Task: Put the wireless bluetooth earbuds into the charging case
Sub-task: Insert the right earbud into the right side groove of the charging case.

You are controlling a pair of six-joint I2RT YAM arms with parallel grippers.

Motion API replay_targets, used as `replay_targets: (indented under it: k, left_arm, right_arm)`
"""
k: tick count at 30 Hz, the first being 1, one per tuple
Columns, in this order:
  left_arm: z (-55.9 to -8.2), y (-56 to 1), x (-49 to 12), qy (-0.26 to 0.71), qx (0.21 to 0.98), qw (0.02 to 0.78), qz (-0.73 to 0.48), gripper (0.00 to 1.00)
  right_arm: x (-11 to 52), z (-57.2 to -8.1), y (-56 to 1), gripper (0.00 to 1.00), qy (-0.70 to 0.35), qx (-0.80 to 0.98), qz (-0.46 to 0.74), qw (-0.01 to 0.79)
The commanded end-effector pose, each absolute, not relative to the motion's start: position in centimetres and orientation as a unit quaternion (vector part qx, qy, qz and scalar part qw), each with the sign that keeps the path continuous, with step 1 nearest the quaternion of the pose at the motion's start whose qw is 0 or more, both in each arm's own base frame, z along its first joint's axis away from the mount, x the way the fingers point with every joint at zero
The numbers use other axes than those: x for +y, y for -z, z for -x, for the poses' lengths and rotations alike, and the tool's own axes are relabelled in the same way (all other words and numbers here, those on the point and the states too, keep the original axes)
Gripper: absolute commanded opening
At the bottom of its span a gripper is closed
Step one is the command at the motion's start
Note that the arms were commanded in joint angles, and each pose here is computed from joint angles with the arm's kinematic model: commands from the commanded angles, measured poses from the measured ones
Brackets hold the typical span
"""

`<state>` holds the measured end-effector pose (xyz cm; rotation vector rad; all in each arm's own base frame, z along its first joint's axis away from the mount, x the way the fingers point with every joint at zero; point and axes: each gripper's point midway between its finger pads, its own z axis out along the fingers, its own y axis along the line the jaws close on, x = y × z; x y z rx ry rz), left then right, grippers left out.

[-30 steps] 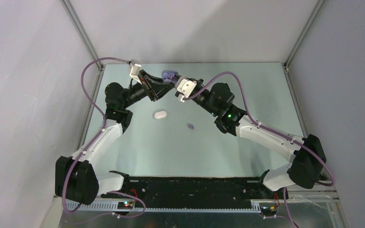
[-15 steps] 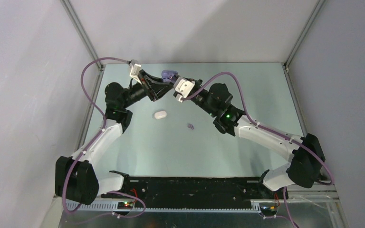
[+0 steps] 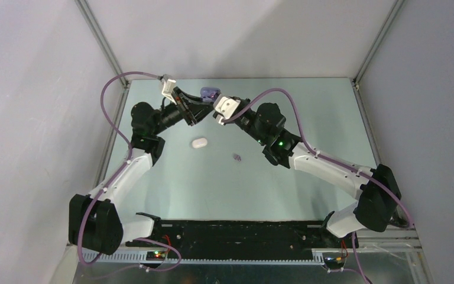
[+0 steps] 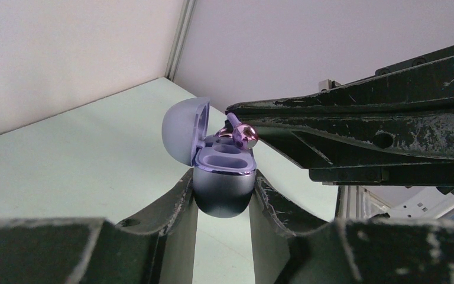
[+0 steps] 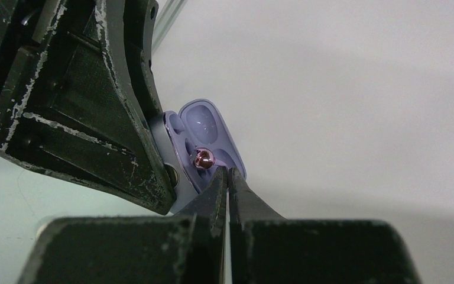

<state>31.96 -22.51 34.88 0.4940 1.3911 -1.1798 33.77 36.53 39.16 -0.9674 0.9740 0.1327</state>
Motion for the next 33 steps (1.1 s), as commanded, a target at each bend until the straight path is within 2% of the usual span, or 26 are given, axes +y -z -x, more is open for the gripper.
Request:
replay_targets:
  k: [1,4,7,11,19,33]
  left_arm:
    - [-31.2,-36.8,-22.7,0.504,0.565,0.607,-0.24,0.0]
    - [-31.3,-36.9,-22.8,0.505,0.564,0.608,-0.24,0.0]
    - [-31.5,-37.1,-22.8,0.505,0.563,0.609,-0.239,0.0]
    - [-31.6,-37.2,-22.9,0.506,0.563,0.608,-0.24,0.0]
    - [-31.8,-37.5,-22.8,0.507,0.561,0.609,-0.239,0.0]
    - [-31.9,-37.8,-22.5,0.506,0.554,0.615,-0.243,0.0]
  right_arm:
    - [35.7,-35.0,-40.7,0.0,-0.052,0.464,0.407,0.785]
    - [35.8,-35.0,-40.7,0.03,-0.059,0.465,0.406,0.785]
    - [35.9,-35.0,-40.4,0.2,-0.068,0.468,0.412,0.779]
    - [36.0,-34.8,-40.1,0.31,-0.082,0.468,0.423,0.772]
    - [35.8,-34.2,-40.1,0.34,-0.103,0.468,0.439,0.76]
    - [35.3,-32.4,-37.9,0.47,-0.151,0.486,0.499,0.701]
